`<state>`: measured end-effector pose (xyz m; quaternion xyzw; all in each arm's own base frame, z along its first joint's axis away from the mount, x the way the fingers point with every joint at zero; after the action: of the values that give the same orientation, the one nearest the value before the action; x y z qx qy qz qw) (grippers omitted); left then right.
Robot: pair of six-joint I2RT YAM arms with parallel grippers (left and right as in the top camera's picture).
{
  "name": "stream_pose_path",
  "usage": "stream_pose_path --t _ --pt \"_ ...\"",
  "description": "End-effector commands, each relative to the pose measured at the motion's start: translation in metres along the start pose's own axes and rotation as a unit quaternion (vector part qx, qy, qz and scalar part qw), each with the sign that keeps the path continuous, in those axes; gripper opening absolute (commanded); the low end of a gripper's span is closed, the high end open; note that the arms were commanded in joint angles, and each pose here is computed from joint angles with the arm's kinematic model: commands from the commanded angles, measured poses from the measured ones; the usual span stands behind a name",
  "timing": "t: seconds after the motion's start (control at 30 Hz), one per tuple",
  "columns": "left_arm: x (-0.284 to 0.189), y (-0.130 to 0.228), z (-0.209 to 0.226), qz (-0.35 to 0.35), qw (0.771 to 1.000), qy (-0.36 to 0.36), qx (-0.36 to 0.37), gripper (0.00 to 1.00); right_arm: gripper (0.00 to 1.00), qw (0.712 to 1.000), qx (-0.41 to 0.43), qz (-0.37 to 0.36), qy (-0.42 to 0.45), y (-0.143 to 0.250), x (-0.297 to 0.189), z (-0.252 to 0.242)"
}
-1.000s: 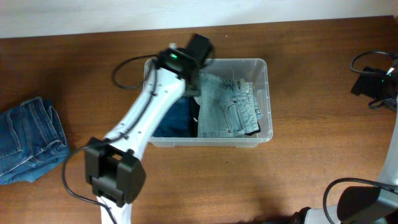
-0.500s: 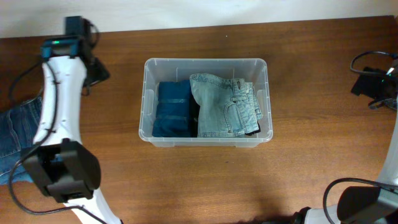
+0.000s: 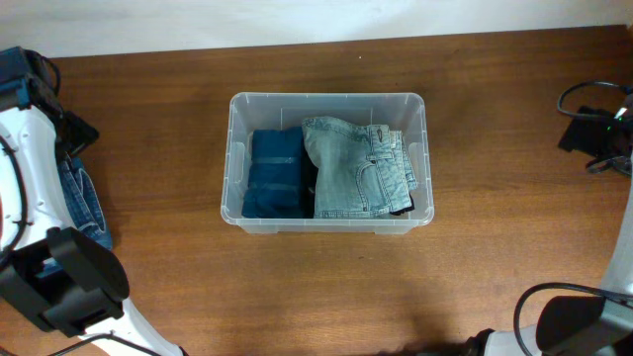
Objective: Pack container
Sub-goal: 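Withdraw the left gripper to the dark-wash jeans on the left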
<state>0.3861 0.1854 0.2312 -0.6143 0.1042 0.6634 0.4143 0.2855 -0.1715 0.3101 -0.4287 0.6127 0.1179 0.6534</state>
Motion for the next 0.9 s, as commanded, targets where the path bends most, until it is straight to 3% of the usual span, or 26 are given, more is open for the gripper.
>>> stream_pose_path --t 0.0,0.5,0.63,0.8,0.87 --pt "-0.011 0.000 0.005 -0.007 1.000 0.010 0.001 0.99 0.99 1.000 0.004 -0.003 0.006 -0.002 -0.001 -0.002" --pt "0.003 -0.020 0.041 -0.023 1.000 0.000 -0.012 0.99 0.99 1.000 0.004 -0.003 0.006 -0.002 -0.001 -0.002" --pt "0.008 -0.028 0.045 -0.029 0.998 0.034 0.037 0.99 0.99 1.000 0.004 -0.003 0.006 -0.002 -0.001 -0.002" --pt "0.015 -0.033 0.053 -0.028 0.992 0.096 0.080 0.83 0.99 1.000 0.004 -0.003 0.006 -0.002 -0.001 -0.002" --pt "0.022 -0.034 0.062 -0.021 0.993 0.090 0.071 0.83 0.99 1.000 0.004 -0.003 0.006 -0.002 -0.001 -0.002"
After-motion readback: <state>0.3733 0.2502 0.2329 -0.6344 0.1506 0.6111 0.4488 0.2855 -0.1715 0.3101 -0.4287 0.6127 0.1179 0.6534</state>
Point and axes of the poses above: each gripper's point midway between its finger pads, its own x axis out along the fingers, its own z axis along the line the jaws close on, y = z × x, the point moved 6 cm from there along -x, back along the fingers, and after that the axes turned 5 degrees about x, right-handed, at the moved point
